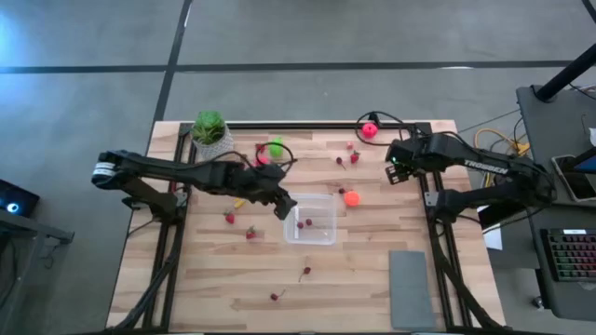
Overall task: Pick and placing Produce into tupperware
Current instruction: Put the pink peach into the transparent container
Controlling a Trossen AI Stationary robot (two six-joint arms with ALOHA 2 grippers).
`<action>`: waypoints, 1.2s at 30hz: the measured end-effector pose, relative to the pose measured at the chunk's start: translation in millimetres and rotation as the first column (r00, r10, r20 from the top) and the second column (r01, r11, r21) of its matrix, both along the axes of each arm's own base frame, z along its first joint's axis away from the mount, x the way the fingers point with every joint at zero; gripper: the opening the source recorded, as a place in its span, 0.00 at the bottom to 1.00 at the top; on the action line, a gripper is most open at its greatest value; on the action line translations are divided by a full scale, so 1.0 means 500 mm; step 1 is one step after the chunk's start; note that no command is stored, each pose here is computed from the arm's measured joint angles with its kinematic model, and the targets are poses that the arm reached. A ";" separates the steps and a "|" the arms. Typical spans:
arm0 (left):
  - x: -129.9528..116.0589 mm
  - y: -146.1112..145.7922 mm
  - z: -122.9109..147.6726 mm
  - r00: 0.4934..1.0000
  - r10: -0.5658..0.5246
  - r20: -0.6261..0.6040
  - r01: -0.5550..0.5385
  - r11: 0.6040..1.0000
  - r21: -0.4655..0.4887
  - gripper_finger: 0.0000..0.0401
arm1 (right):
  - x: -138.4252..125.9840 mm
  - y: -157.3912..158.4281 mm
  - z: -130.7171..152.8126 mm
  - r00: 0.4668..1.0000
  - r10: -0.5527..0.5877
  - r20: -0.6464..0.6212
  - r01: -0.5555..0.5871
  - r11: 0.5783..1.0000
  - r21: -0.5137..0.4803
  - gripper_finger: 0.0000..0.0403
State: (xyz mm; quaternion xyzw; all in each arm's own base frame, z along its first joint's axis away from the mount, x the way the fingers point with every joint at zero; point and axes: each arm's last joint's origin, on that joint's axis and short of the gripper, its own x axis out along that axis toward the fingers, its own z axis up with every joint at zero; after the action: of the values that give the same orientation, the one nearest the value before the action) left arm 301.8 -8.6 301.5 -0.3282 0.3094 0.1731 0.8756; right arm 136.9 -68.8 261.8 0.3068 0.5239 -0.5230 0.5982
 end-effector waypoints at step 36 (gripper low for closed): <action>-0.156 0.158 0.137 0.982 0.115 0.148 -0.168 0.894 0.416 0.61 | -0.001 -0.182 -0.152 0.881 -0.464 -0.089 0.473 0.863 0.180 0.74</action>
State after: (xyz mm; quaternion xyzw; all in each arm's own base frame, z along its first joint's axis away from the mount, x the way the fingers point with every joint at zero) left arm 224.1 70.2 370.0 -0.1603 0.1864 0.2799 0.9280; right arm 136.6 -159.9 185.8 0.4710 0.4952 -0.6048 0.4088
